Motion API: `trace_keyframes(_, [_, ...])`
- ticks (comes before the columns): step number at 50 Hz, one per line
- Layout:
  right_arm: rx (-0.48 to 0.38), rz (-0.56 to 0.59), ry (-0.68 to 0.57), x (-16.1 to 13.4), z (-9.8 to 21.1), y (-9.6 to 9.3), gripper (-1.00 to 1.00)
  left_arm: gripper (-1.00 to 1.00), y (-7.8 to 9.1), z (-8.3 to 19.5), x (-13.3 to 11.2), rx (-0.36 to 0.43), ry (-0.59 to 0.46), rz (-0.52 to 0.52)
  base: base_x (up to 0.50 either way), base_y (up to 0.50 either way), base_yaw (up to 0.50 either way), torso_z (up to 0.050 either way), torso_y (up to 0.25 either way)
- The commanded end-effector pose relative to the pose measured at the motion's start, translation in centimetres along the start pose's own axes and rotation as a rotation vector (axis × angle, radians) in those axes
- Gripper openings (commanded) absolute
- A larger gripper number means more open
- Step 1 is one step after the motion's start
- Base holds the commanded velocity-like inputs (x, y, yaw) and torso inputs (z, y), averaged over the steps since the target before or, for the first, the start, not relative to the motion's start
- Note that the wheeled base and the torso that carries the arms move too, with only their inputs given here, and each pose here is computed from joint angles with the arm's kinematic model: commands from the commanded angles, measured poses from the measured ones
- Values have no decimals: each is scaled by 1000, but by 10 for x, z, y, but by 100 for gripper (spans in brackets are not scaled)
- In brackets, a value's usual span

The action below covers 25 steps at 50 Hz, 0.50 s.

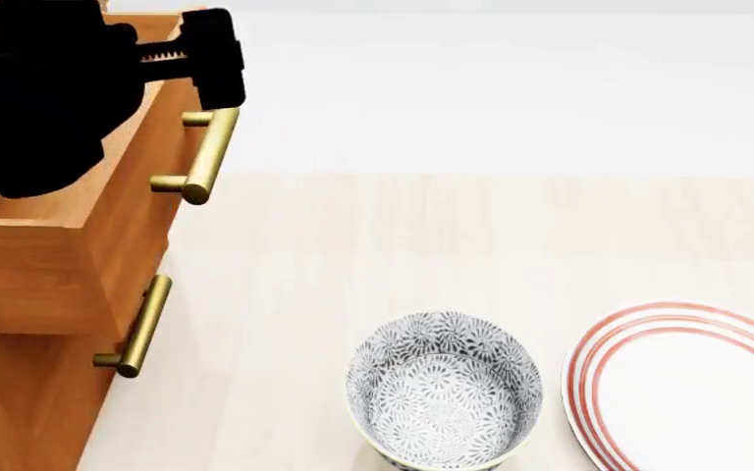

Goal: Open the top drawer of the cabinet.

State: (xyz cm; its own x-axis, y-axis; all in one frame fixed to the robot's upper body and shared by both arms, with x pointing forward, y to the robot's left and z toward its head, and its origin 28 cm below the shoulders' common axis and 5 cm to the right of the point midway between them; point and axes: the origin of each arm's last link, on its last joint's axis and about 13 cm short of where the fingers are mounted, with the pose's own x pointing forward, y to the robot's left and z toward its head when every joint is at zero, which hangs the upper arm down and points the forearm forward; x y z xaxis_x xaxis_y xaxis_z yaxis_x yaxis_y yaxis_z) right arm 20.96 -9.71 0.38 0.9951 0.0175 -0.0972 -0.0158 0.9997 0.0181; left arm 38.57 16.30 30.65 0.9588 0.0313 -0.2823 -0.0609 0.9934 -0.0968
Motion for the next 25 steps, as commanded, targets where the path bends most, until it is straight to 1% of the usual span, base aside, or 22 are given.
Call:
trace_keyframes(1, [5,8,-10,1,1,2,100,100,-9,13,-6,-95,35,-46,0,0,0,0,0])
trace_keyframes(3, [5,8,-10,1,1,2,100,100,-9,13,-6,-95,35,-46,0,0,0,0,0])
trace_keyframes(4, [5,9,-7,1,1,2,100,100,-9,20,-8,-153,59,-62,0,0,0,0,0])
trace_keyframes(6, [5,9,-5,2,1,2,100,100,-10,23,-9,-158,54,-67,0,0,0,0,0])
trace_keyframes(12, [5,10,-5,2,0,2,100,100,-11,39,-15,-208,42,-86,0,0,0,0,0])
trace_keyframes(16, [5,11,-4,1,0,2,100,100,-11,38,-13,-221,47,-71,0,0,0,0,0])
trace_keyframes(19, [5,11,-3,1,0,2,100,100,-10,38,-13,-261,78,-73,0,0,0,0,0])
trace_keyframes(22, [5,12,-1,1,0,2,100,100,-10,41,-12,-329,115,-73,0,0,0,0,0])
trace_keyframes(25, [4,13,0,1,0,2,100,100,-9,42,-10,-328,103,-54,0,0,0,0,0])
